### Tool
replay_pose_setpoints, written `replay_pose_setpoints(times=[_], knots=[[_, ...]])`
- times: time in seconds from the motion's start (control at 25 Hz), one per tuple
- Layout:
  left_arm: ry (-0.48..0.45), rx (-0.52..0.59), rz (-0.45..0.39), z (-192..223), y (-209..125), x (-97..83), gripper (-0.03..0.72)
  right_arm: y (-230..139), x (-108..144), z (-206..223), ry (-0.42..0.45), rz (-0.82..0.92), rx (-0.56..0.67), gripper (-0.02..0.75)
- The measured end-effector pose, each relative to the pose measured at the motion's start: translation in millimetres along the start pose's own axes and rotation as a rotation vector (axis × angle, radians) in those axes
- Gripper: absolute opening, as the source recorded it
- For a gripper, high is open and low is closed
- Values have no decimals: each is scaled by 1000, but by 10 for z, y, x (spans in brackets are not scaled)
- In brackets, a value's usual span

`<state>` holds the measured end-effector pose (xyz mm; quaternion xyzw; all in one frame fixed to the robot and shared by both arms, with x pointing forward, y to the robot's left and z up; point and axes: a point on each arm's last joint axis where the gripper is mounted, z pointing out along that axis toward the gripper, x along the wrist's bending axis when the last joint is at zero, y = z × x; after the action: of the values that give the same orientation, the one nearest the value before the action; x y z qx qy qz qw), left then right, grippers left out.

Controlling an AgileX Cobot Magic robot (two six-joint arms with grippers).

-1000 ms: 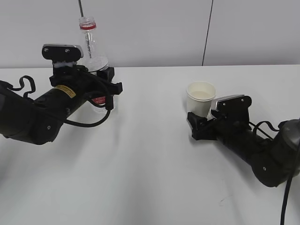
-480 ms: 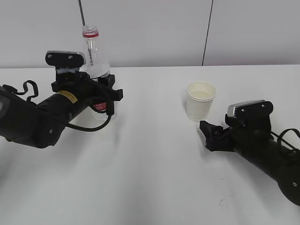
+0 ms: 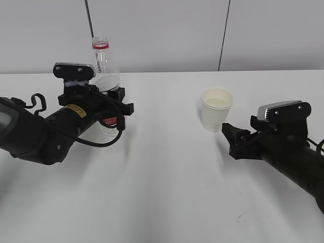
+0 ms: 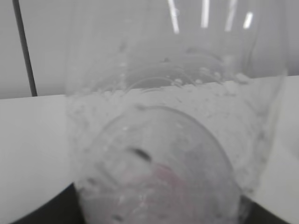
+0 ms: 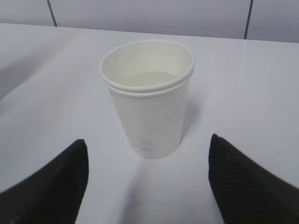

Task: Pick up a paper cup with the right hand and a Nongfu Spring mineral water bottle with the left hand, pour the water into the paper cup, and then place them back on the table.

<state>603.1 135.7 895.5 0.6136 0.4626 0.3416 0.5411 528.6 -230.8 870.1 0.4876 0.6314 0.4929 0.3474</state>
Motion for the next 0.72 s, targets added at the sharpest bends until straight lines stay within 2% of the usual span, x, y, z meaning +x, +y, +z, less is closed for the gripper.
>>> replay_pose_setpoints(times=[0.12, 0.36, 0.52, 0.72], knots=[[0, 0, 0, 2, 2, 0, 342, 3, 0, 0, 0, 0, -2, 588], [-1, 5, 4, 3, -2, -1, 504, 3, 0, 0, 0, 0, -2, 588], [-1, 16, 56, 1, -2, -2, 525, -1, 1, -10, 0, 0, 1, 588], [-3, 17, 75, -51, 85, -8, 526, 9, 10, -103, 0, 1, 6, 588]])
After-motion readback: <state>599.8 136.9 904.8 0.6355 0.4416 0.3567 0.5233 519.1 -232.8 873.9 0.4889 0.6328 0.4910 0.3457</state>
